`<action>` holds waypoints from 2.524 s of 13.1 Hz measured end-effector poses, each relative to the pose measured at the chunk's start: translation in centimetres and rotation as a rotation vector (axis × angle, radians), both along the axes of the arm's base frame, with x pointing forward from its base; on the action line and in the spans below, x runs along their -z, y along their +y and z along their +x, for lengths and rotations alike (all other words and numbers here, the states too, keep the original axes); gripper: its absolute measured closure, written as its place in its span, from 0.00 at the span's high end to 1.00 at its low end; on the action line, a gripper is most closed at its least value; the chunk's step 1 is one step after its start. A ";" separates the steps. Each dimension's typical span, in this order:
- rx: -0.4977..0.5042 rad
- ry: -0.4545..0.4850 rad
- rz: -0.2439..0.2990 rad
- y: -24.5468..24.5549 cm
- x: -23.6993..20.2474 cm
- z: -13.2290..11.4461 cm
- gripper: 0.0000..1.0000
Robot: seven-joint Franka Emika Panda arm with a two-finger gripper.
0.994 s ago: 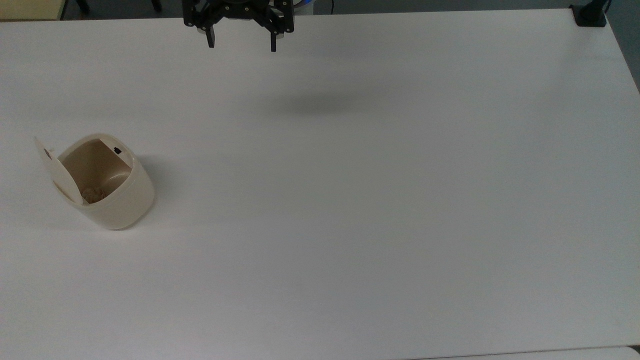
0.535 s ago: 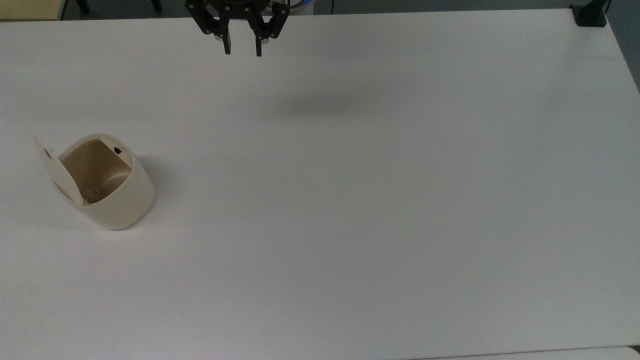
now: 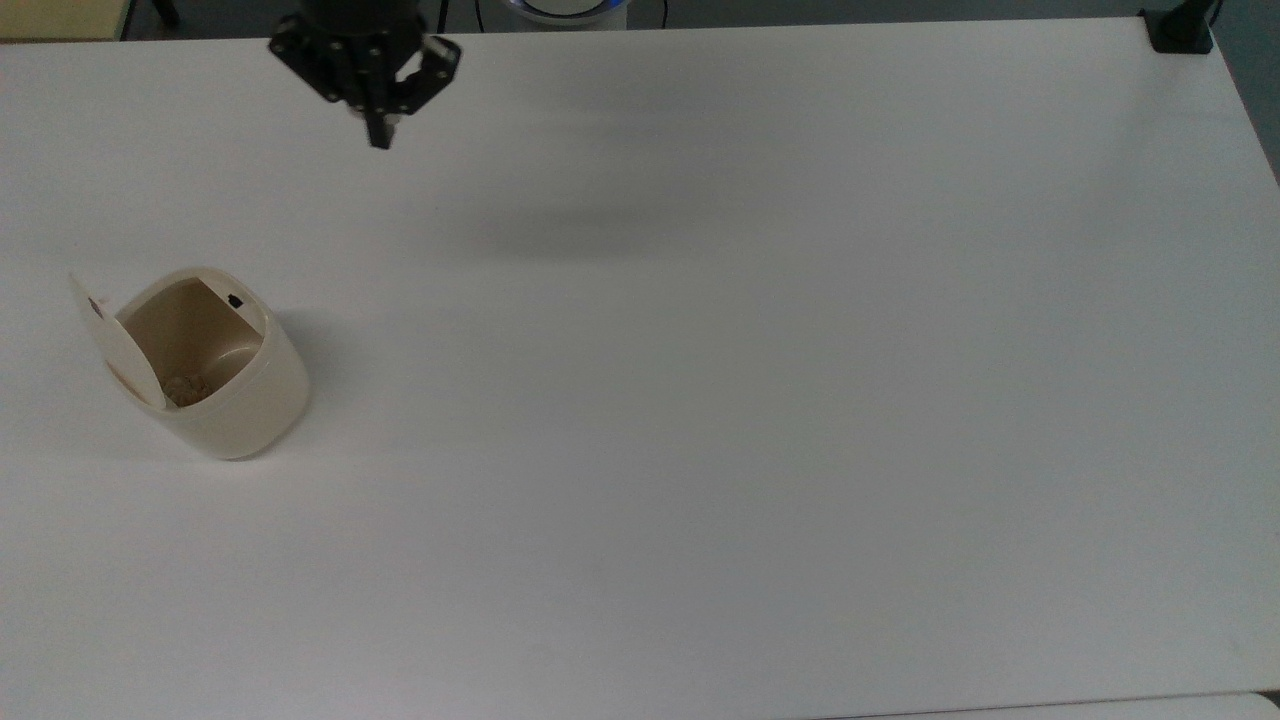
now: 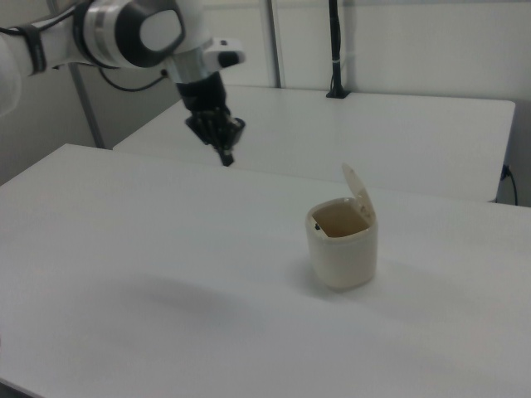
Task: Close the trash bin
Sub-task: 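Move the gripper over the cream trash bin toward its open lid, then push the open lid down onto the bin rim with the gripper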
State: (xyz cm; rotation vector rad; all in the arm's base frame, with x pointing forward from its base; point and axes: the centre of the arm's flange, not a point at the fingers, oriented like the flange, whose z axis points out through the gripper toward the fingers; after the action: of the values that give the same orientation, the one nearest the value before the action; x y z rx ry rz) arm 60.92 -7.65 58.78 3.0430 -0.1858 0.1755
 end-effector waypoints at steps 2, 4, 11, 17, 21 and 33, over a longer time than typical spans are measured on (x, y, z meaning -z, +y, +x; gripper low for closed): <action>0.075 -0.122 -0.022 -5.3 -1.3 0.7 0.01; 0.138 -0.272 -0.058 -10.2 -3.4 0.7 0.01; 0.294 -0.514 -0.118 -18.3 0.3 3.4 0.01; 0.335 -0.533 -0.108 -18.8 5.4 5.8 0.01; 0.331 -0.504 -0.100 -18.3 7.5 6.5 0.01; 0.267 -0.192 -0.081 -13.3 14.3 6.3 0.01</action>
State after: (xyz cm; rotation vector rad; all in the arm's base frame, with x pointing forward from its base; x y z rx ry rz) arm 67.19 -20.96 44.46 2.8809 -0.5781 0.4417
